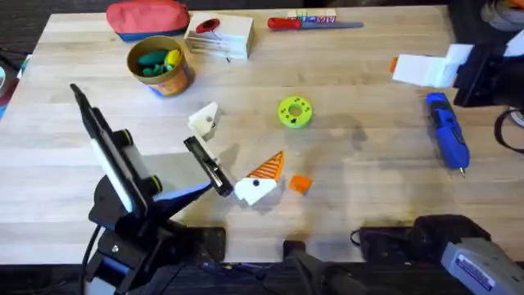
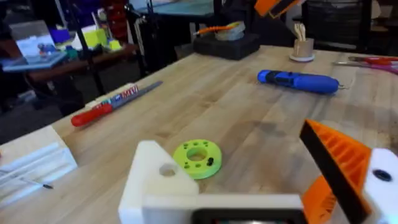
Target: Pick up the gripper from the table and insert it into the empty holder that is missing its gripper. Then pick up a screw, insert it into the mounting hole, and use the screwdriver to tighten it. Finally, clean up the table by picking up the vegetable and placing it into the bucket.
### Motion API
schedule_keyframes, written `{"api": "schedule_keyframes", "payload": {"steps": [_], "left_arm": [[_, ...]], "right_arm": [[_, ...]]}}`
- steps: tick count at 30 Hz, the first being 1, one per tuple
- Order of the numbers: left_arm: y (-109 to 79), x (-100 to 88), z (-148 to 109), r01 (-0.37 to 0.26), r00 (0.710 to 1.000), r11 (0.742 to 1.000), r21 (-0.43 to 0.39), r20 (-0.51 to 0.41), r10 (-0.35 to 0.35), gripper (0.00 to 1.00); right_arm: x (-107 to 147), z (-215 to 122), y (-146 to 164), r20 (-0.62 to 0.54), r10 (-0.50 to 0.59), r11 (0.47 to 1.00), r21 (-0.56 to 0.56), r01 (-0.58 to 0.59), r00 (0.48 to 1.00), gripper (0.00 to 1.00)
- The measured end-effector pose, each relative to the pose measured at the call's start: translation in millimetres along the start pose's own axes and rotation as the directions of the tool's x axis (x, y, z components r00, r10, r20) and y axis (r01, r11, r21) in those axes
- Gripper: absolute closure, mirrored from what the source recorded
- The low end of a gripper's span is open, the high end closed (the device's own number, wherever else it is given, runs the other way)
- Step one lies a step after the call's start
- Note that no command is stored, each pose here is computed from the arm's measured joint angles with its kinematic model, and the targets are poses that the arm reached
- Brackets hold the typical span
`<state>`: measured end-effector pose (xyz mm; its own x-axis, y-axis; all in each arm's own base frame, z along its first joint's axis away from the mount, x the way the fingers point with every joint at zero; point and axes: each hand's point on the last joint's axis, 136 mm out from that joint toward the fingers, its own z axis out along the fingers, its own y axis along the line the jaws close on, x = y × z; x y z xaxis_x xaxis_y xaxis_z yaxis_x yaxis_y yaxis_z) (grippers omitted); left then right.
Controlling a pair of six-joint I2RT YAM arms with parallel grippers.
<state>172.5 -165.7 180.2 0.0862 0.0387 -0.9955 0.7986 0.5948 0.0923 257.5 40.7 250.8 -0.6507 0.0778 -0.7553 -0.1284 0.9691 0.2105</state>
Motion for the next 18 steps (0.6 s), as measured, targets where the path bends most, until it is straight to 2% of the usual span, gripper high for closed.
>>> {"api": "schedule_keyframes", "payload": {"steps": [2,6,18], "left_arm": [[0.6,1.0,0.0,0.024,1.000,1.000,-0.004,-0.004,-0.024,0.014],[-1.6,17.8,-0.6,0.088,0.994,0.996,0.000,-0.069,-0.087,0.014],[-1.7,17.5,-0.6,0.101,0.993,0.995,0.000,-0.069,-0.101,0.014]], "right_arm": [[0.0,0.0,0.0,0.000,0.000,1.000,0.000,0.000,1.000,0.010],[0.1,0.0,0.0,0.000,0.000,1.000,0.000,0.000,1.000,0.010],[0.1,0.0,-0.1,0.000,0.000,1.000,0.000,0.000,1.000,0.010]]}}
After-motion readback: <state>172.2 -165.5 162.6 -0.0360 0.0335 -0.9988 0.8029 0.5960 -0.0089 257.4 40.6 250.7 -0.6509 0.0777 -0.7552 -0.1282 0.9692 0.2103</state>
